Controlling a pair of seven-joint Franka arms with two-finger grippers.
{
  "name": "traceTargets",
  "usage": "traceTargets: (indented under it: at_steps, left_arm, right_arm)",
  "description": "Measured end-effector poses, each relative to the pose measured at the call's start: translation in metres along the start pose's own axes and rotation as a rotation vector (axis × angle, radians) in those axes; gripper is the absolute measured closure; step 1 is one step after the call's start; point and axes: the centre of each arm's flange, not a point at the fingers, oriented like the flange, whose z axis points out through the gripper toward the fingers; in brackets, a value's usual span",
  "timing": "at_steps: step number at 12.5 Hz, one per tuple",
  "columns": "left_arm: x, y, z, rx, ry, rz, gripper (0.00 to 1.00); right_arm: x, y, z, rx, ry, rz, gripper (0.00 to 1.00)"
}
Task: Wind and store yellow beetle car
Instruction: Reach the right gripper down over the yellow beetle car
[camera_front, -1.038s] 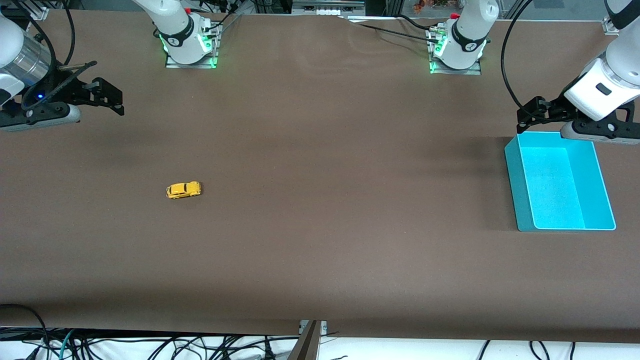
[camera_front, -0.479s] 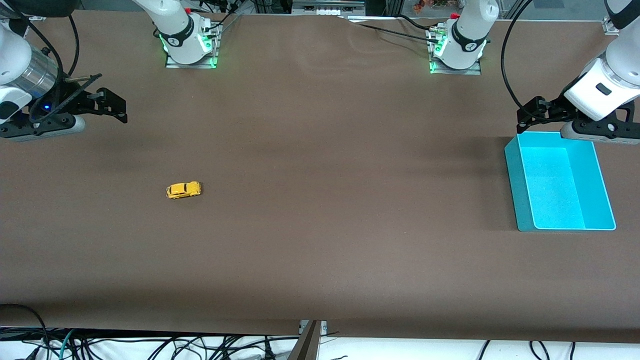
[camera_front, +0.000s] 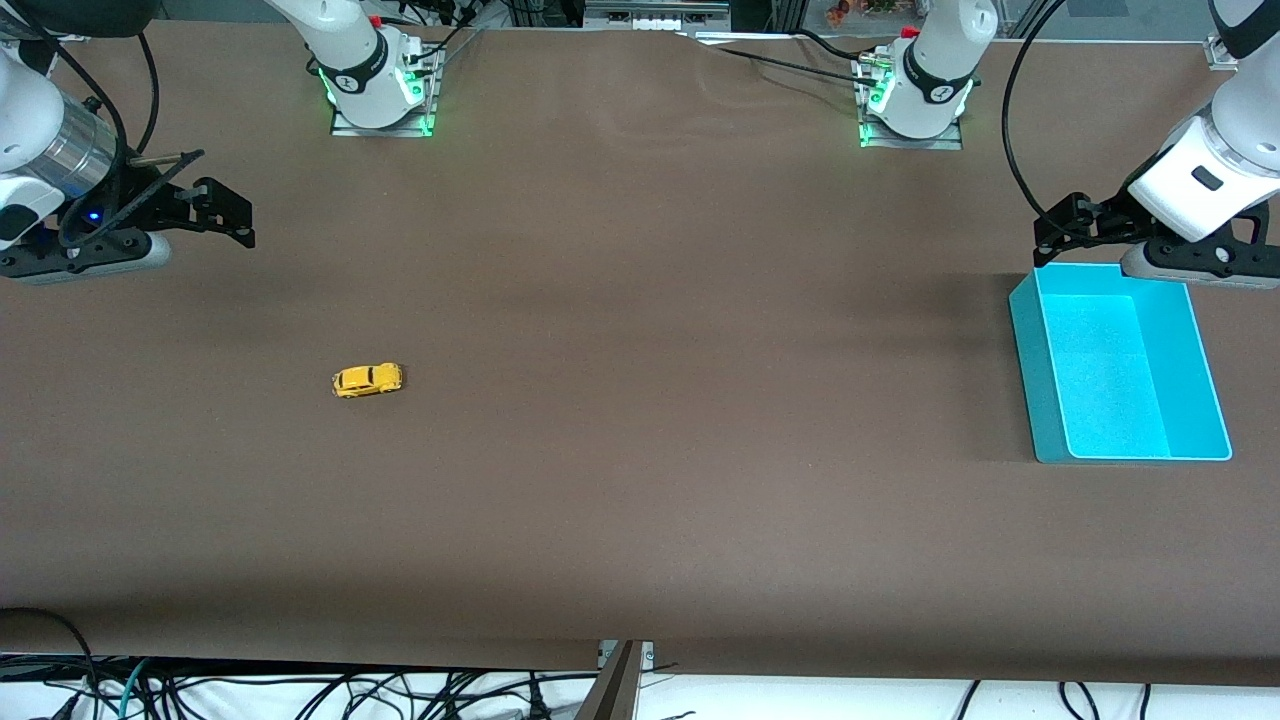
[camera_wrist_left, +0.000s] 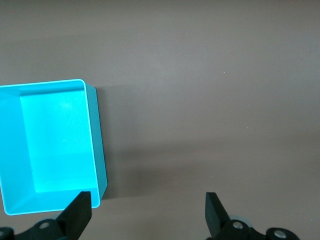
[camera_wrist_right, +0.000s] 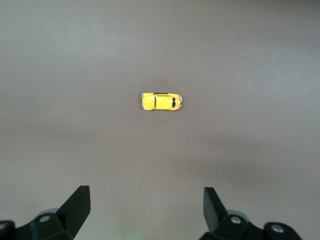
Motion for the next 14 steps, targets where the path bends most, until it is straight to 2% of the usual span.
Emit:
traceTargets:
  at_steps: [1,4,6,10,12,14]
  left_arm:
    - [0.000,0.000,0.000,0.000,0.000,0.000,0.00]
    - [0.000,0.000,0.000,0.000,0.000,0.000,0.00]
    - [0.000,0.000,0.000,0.000,-0.001,0.000,0.00]
    - [0.000,0.000,0.000,0.000,-0.001,0.000,0.00]
    - [0.000,0.000,0.000,0.000,-0.001,0.000,0.00]
    - [0.000,0.000,0.000,0.000,-0.001,0.000,0.00]
  right_arm:
    - [-0.001,-0.002,0.010,0.002,-0.023,-0.059,0.00]
    - [0.004,-0.004,0.067,0.026,-0.106,-0.339,0.00]
    - [0.014,-0.003,0.113,0.045,-0.124,-0.528,0.00]
    - [0.030,0.008,0.217,0.047,-0.060,-0.998,0.00]
    - [0.038,0.016,0.253,0.049,-0.049,-1.134,0.00]
    - [0.046,0.018,0.274,0.042,-0.034,-1.207,0.00]
